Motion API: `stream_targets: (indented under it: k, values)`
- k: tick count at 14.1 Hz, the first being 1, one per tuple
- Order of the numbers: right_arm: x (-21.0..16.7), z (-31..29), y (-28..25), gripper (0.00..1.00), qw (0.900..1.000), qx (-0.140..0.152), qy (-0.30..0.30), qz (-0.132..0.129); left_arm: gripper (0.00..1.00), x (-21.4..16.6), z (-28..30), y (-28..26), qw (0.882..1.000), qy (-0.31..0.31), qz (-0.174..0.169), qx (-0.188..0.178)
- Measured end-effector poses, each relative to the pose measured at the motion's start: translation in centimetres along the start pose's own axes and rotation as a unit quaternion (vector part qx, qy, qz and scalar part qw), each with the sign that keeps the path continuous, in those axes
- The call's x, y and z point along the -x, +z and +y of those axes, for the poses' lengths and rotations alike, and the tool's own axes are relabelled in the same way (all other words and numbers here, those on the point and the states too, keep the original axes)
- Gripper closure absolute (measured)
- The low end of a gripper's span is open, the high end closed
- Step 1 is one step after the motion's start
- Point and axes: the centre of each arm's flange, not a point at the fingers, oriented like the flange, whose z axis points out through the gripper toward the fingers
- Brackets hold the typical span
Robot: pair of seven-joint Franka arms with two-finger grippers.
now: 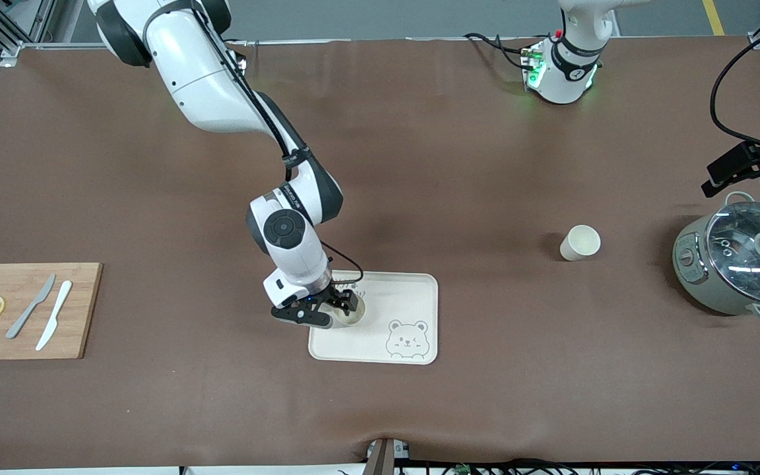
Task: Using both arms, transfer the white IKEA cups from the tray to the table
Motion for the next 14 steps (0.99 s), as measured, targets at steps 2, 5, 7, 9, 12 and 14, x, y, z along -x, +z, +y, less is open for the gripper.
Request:
stream_targets:
  k: [2,5,7,9,12,14]
  values:
    - [0.2,-0.3,0.0,0.0,1.0,-0.001,-0.002,0.001,0.0,0.0,0.2,0.0,1.0,0.002,0.0,0.0]
    - [0.2,-0.4,0.0,0.05,1.0,-0.002,-0.003,0.002,0.0,0.1,0.3,0.0,1.0,0.003,-0.002,0.0]
    - [0.2,-0.3,0.0,0.28,1.0,-0.003,-0.003,0.003,0.0,0.1,0.3,0.1,1.0,0.003,-0.004,0.0]
    - [0.2,-0.3,-0.1,0.46,1.0,-0.003,-0.003,0.003,0.0,0.3,0.2,0.1,1.0,0.002,-0.01,-0.001]
    - [0.2,-0.4,-0.1,0.65,1.0,-0.003,-0.003,0.003,0.0,0.7,-0.3,-0.8,1.0,0.005,-0.014,-0.002]
    - [0.2,-0.4,-0.1,0.84,1.0,-0.004,-0.003,0.004,0.0,0.8,-0.5,-0.9,1.0,0.006,-0.014,-0.002]
